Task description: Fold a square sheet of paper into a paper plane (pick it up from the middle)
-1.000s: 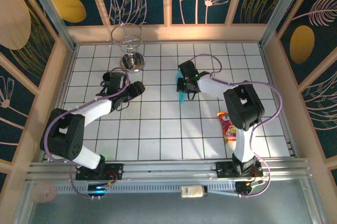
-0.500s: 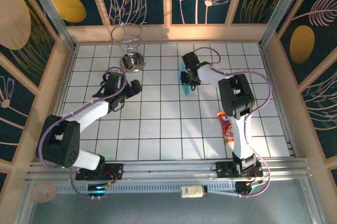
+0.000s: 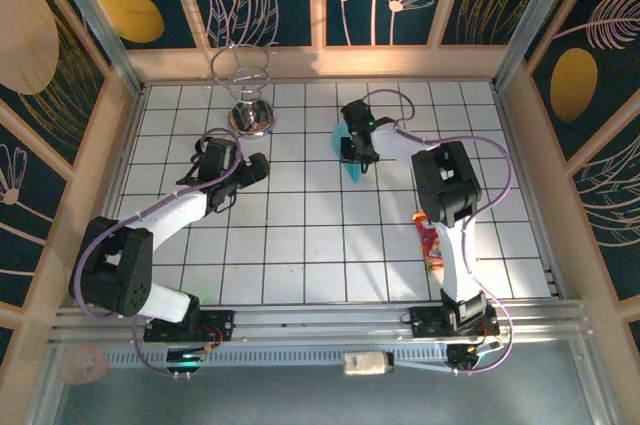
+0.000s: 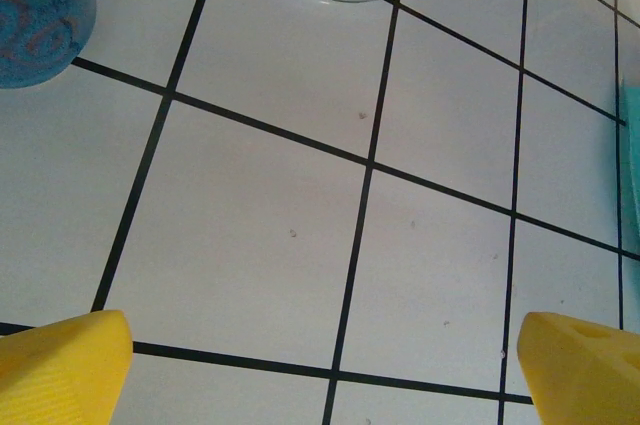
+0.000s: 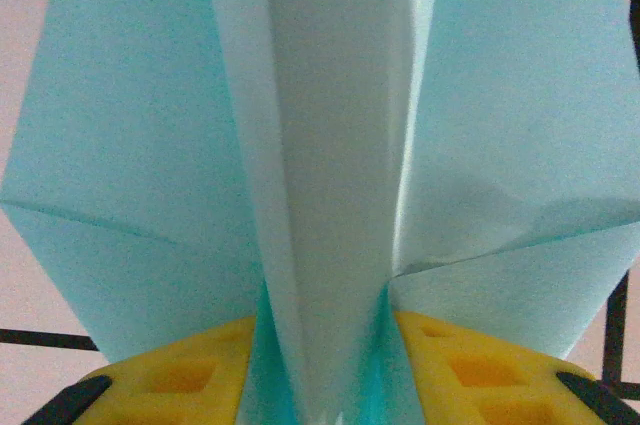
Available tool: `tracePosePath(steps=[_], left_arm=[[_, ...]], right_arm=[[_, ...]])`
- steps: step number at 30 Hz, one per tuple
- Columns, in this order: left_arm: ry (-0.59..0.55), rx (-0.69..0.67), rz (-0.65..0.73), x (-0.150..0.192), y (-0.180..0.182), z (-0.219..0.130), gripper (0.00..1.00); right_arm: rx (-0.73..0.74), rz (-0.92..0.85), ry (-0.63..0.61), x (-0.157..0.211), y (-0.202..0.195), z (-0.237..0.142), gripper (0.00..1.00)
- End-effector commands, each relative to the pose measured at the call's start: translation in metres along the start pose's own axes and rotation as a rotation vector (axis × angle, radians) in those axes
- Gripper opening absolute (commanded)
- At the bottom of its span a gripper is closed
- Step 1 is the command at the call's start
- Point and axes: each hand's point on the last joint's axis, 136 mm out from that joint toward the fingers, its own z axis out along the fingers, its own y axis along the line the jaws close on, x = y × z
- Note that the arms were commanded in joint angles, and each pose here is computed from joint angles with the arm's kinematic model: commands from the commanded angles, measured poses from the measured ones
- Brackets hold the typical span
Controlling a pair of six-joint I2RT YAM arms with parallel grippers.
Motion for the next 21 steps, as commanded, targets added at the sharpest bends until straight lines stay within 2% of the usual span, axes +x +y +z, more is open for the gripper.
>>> tracePosePath(steps=[1,5,9,16,21], left_arm=[[0.021,-0.032,0.007,0.007,0.011,0.003,0.99],[0.023,-0.034,0.009,0.008,0.011,0.004,0.99],[0.026,-0.038,0.012,0.009,0.012,0.005,0.99],[0.027,-0.037,0.011,0.009,0.012,0.005,0.99],[0.027,-0.033,0.009,0.008,0.011,0.004,0.99]], right_arm=[[0.139,-0.036,0.093,0.039,-0.012,0.03,0.41],[0.194,-0.053,0.097,0.05,-0.014,0.041,0.43],[0.2,-0.03,0.071,0.041,-0.018,0.044,0.44],[0.122,0.006,0.018,0.011,-0.015,0.043,0.44],[0.086,0.004,0.016,0.008,-0.007,0.042,0.44]])
